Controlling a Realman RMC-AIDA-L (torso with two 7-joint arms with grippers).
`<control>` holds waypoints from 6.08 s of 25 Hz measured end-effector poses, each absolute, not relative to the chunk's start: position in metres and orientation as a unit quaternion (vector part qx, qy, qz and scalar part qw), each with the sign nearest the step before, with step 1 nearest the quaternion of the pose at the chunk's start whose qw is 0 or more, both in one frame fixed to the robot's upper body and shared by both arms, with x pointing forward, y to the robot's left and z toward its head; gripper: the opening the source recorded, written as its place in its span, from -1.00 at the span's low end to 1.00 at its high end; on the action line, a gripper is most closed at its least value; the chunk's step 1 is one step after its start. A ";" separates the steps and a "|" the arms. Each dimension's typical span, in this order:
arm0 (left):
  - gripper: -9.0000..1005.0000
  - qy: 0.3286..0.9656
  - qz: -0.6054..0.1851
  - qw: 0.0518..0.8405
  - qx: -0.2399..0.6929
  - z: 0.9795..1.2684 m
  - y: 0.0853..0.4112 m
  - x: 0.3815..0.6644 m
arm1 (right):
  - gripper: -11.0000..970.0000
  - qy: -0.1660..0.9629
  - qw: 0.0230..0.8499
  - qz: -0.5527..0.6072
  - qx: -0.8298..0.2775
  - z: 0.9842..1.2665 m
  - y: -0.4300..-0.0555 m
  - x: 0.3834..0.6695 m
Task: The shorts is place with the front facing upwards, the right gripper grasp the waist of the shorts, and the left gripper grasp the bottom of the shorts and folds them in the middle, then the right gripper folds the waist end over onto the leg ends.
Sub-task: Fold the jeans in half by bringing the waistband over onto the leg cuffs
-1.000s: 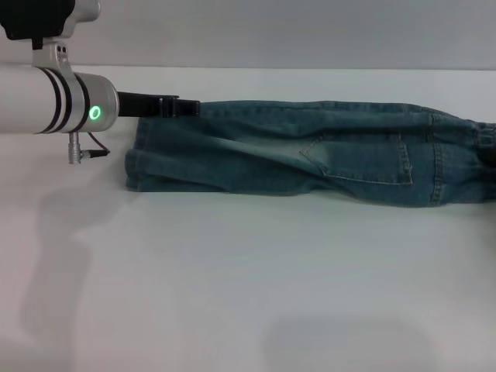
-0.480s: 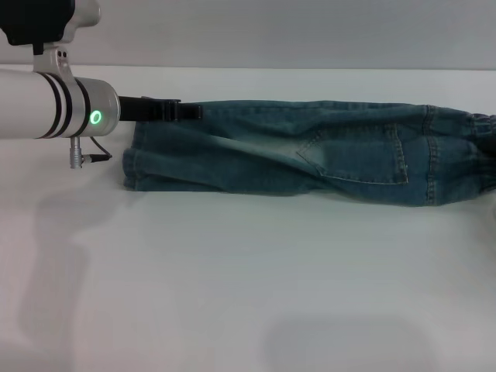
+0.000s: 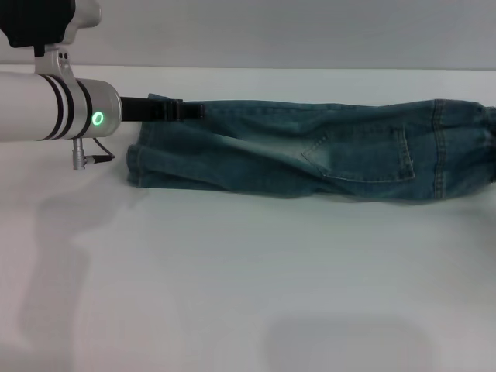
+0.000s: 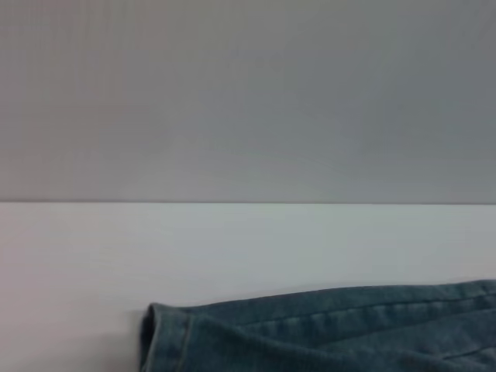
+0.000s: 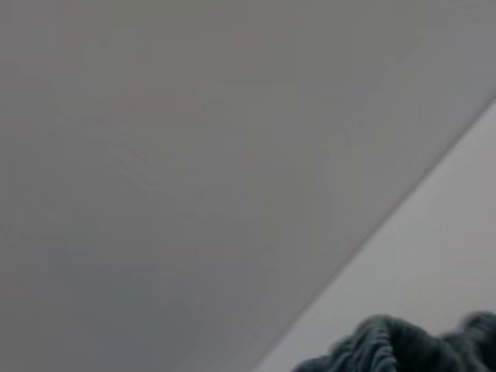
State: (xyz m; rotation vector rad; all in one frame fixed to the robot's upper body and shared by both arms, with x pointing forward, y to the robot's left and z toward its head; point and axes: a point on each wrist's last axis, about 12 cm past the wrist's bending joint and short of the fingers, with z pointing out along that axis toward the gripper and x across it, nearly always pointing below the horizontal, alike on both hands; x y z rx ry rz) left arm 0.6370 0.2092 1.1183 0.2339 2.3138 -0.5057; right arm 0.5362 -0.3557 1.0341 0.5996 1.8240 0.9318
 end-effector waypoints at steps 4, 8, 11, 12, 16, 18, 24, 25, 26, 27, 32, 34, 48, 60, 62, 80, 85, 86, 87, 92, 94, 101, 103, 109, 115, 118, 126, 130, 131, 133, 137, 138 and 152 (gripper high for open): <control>0.66 0.897 -0.205 0.380 0.094 1.115 0.205 0.634 | -0.86 0.737 0.495 0.402 0.225 1.048 -0.356 0.540; 0.66 0.887 -0.218 0.395 0.097 1.110 0.202 0.629 | -0.86 0.715 0.513 0.432 0.197 1.066 -0.348 0.550; 0.66 0.881 -0.222 0.406 0.096 1.107 0.202 0.626 | -0.87 0.694 0.524 0.460 0.176 1.082 -0.341 0.559; 0.66 0.880 -0.223 0.408 0.095 1.106 0.201 0.626 | -0.87 0.685 0.528 0.476 0.161 1.092 -0.335 0.566; 0.66 0.878 -0.229 0.412 0.087 1.100 0.199 0.621 | -0.87 0.674 0.532 0.493 0.141 1.106 -0.326 0.576; 0.66 0.877 -0.230 0.413 0.087 1.098 0.197 0.620 | -0.87 0.668 0.533 0.503 0.128 1.116 -0.318 0.585; 0.66 0.875 -0.239 0.411 0.090 1.092 0.185 0.613 | -0.87 0.665 0.521 0.528 0.085 1.139 -0.290 0.609; 0.66 0.875 -0.240 0.411 0.090 1.091 0.184 0.613 | -0.87 0.667 0.517 0.531 0.078 1.142 -0.285 0.613; 0.66 0.875 -0.241 0.410 0.090 1.090 0.182 0.612 | -0.87 0.668 0.514 0.533 0.070 1.145 -0.281 0.616; 0.66 0.875 -0.244 0.409 0.091 1.088 0.179 0.610 | -0.87 0.672 0.509 0.536 0.059 1.148 -0.272 0.620; 0.66 0.874 -0.246 0.409 0.089 1.085 0.177 0.608 | -0.87 0.683 0.495 0.536 0.044 1.152 -0.259 0.628; 0.66 0.874 -0.248 0.410 0.088 1.085 0.175 0.607 | -0.87 0.686 0.490 0.536 0.035 1.155 -0.252 0.632; 0.66 0.873 -0.256 0.407 0.085 1.080 0.169 0.602 | -0.87 0.727 0.445 0.520 -0.048 1.172 -0.193 0.656; 0.66 0.873 -0.258 0.405 0.083 1.077 0.172 0.597 | -0.87 0.747 0.433 0.501 -0.062 1.168 -0.175 0.662; 0.66 0.873 -0.256 0.409 0.077 1.077 0.176 0.595 | -0.87 0.751 0.432 0.495 -0.067 1.168 -0.172 0.664; 0.66 0.853 -0.191 0.486 -0.004 1.084 0.252 0.583 | -0.76 0.774 0.416 0.472 -0.076 1.155 -0.156 0.667; 0.66 0.849 -0.182 0.496 -0.008 1.086 0.256 0.582 | -0.73 0.781 0.423 0.451 -0.089 1.161 -0.144 0.675; 0.66 0.849 -0.182 0.496 -0.006 1.086 0.256 0.582 | -0.73 0.783 0.423 0.446 -0.092 1.163 -0.140 0.678; 0.66 0.849 -0.181 0.496 -0.005 1.086 0.256 0.582 | -0.72 0.784 0.424 0.443 -0.095 1.166 -0.137 0.680; 0.65 0.848 -0.176 0.499 -0.006 1.085 0.255 0.584 | -0.69 0.794 0.427 0.416 -0.123 1.178 -0.118 0.691; 0.65 0.847 -0.173 0.503 -0.008 1.085 0.256 0.585 | -0.68 0.801 0.419 0.403 -0.140 1.181 -0.108 0.692; 0.66 0.840 -0.163 0.518 -0.012 1.090 0.256 0.591 | -0.32 0.813 0.410 0.381 -0.160 1.184 -0.093 0.695; 0.66 0.839 -0.161 0.520 -0.010 1.091 0.255 0.593 | -0.08 0.814 0.412 0.378 -0.157 1.182 -0.096 0.695; 0.65 0.835 -0.152 0.529 0.012 1.097 0.252 0.597 | 0.24 0.814 0.441 0.353 -0.135 1.167 -0.135 0.688; 0.64 0.827 -0.153 0.538 0.054 1.108 0.244 0.598 | 0.25 0.817 0.469 0.328 -0.070 1.142 -0.197 0.668; 0.63 0.819 -0.158 0.543 0.096 1.119 0.237 0.597 | 0.25 0.816 0.478 0.322 -0.043 1.130 -0.222 0.651; 0.62 0.793 -0.183 0.527 0.244 1.138 0.204 0.590 | 0.25 0.820 0.492 0.291 0.038 1.095 -0.279 0.606; 0.61 0.785 -0.183 0.527 0.271 1.141 0.195 0.591 | 0.25 0.825 0.486 0.279 0.076 1.078 -0.303 0.582; 0.61 0.773 -0.189 0.527 0.297 1.145 0.181 0.592 | 0.25 0.827 0.484 0.274 0.085 1.074 -0.308 0.577; 0.60 0.770 -0.191 0.526 0.306 1.146 0.175 0.593 | 0.25 0.830 0.480 0.265 0.103 1.066 -0.321 0.565; 0.60 0.767 -0.189 0.519 0.328 1.142 0.160 0.598 | 0.25 0.831 0.480 0.250 0.132 1.058 -0.339 0.547; 0.60 0.767 -0.188 0.516 0.331 1.141 0.157 0.600 | 0.25 0.830 0.481 0.248 0.136 1.057 -0.342 0.545; 0.57 0.773 -0.155 0.524 0.323 1.136 0.151 0.622 | 0.25 0.819 0.485 0.269 0.148 1.058 -0.339 0.543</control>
